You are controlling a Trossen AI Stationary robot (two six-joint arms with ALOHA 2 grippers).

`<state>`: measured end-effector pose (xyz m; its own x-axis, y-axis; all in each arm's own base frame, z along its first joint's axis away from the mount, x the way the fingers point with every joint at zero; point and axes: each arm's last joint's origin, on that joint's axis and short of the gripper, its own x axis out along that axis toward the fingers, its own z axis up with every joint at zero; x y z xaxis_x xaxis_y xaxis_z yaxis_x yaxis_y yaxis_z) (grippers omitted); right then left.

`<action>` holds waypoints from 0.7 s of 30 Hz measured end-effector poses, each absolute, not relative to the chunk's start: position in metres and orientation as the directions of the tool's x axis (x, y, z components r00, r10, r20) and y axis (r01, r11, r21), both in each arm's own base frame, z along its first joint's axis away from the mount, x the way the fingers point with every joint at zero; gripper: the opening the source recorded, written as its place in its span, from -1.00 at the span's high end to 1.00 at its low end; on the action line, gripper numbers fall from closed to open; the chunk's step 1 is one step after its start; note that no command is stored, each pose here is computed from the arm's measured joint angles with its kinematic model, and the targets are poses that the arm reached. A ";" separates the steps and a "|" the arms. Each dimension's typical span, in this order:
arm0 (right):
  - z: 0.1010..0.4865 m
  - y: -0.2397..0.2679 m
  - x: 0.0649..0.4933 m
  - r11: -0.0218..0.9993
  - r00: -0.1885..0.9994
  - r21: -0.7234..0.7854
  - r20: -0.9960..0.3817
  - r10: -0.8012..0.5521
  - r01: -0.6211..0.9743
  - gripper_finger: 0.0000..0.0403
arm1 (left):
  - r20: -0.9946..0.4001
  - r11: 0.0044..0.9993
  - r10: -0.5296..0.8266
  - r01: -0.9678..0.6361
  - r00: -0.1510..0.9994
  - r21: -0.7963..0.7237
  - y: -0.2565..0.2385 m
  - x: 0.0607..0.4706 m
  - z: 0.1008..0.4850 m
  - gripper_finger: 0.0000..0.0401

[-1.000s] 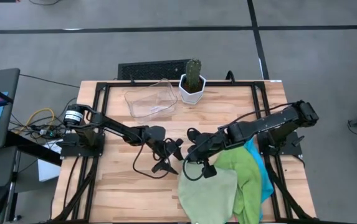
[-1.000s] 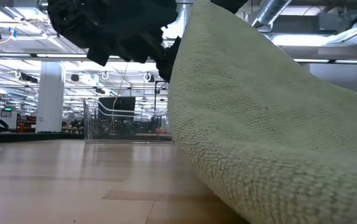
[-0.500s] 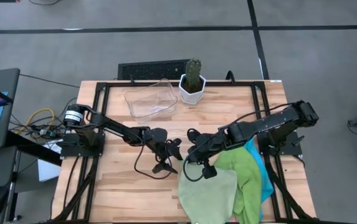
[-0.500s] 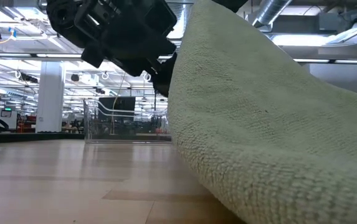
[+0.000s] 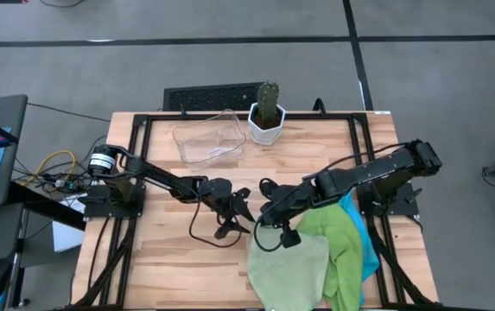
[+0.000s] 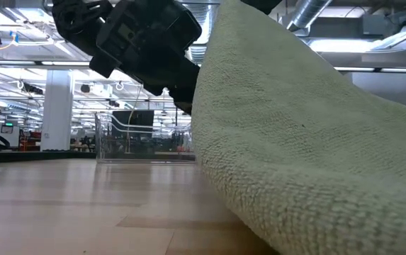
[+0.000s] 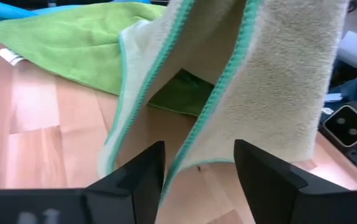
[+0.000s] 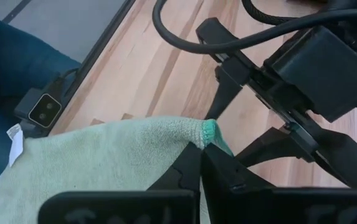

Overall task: Fold microfiber towels
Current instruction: Fold the light green microfiber towel

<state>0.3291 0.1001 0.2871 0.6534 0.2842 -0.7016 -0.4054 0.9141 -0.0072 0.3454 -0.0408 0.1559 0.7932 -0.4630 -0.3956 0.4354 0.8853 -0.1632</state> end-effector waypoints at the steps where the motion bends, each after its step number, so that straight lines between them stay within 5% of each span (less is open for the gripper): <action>1: 0.287 0.100 0.329 0.914 0.653 -0.007 -0.702 0.284 -0.405 0.88 | -0.396 0.885 -0.463 0.437 0.793 -0.158 -0.041 0.345 0.156 0.13; 21: 0.287 0.100 0.329 0.914 0.656 -0.008 -0.699 0.285 -0.405 0.86 | -0.417 0.879 -0.461 0.468 0.784 -0.091 -0.041 0.344 0.154 0.66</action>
<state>0.3294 0.1001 0.2873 0.6558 0.2845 -0.6992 -0.4051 0.9142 -0.0080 0.3444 -0.0407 0.1538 0.7837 -0.4607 -0.4167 0.4684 0.8788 -0.0906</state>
